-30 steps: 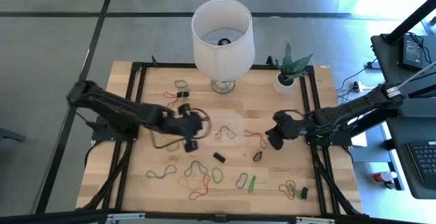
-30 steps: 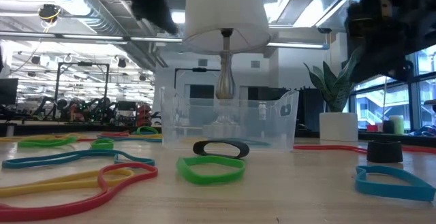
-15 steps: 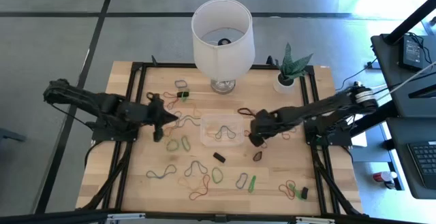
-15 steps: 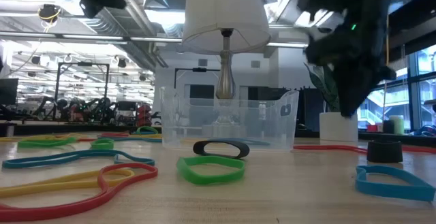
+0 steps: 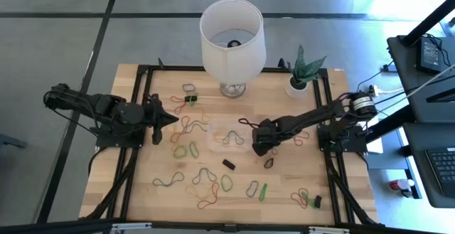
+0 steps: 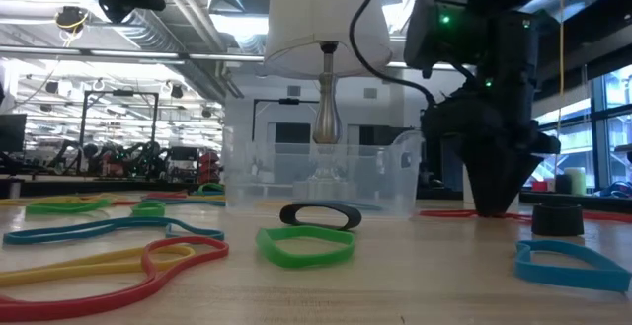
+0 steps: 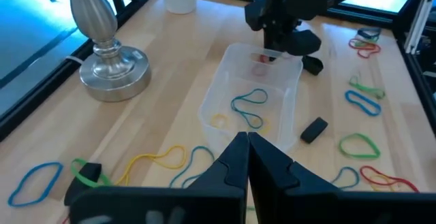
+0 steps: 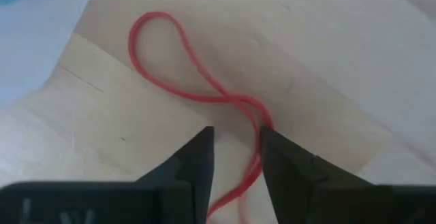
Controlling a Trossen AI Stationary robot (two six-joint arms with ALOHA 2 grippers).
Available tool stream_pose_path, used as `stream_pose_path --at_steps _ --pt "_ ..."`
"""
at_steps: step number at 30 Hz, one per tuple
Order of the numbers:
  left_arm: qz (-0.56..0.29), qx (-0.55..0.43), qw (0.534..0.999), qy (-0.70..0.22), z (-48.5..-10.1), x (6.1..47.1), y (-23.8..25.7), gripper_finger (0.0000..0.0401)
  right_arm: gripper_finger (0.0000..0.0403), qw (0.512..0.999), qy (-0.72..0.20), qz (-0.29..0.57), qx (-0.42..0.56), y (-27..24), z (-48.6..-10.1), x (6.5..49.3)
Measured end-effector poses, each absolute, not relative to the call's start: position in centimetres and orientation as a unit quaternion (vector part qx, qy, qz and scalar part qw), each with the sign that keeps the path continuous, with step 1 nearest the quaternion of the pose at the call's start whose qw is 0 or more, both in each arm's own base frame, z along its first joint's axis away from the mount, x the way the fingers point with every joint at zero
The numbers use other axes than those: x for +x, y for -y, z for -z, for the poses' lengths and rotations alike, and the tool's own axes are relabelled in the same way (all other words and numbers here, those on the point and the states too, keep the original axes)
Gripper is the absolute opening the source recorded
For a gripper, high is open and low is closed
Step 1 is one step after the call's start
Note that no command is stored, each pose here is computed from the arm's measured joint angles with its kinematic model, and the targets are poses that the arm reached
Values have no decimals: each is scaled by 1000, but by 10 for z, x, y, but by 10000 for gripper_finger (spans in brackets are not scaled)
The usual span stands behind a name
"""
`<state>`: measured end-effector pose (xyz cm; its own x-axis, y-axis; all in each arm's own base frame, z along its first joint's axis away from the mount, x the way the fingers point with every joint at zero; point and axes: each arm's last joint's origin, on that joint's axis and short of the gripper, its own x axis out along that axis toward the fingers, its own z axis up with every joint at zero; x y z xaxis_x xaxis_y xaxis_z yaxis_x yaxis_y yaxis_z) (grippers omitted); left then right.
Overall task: Pick and place rubber bands into bin
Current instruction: Put the red rubber band into the container
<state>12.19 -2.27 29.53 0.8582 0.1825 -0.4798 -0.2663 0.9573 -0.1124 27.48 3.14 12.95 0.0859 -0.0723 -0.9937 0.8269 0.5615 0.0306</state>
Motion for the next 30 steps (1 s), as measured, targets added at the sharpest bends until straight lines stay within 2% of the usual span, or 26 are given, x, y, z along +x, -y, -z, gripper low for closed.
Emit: stream_pose_path --at_steps 4,11,13,16,21,25,30 --pt "-117 -88 960 -240 -295 122 23 1 88 657 -593 347 309 -33 -125 274" --pt "-120 -100 958 -239 -295 122 23 1 8 666 -601 335 289 -39 -128 270" --pt "-121 -102 958 -238 -295 122 23 2 8 665 -600 335 293 -40 -133 267" --pt "-121 -101 958 -238 -295 122 23 3 4 639 -620 347 293 -43 -144 251" --pt "-119 -92 959 -242 -295 122 23 2 2 650 -597 357 305 -48 -177 232" --pt "-116 -81 959 -244 -294 122 23 2 2 680 -555 357 319 -55 -210 225" --pt "-114 -66 959 -251 -294 121 23 2 1 729 -502 363 292 -60 -260 238"
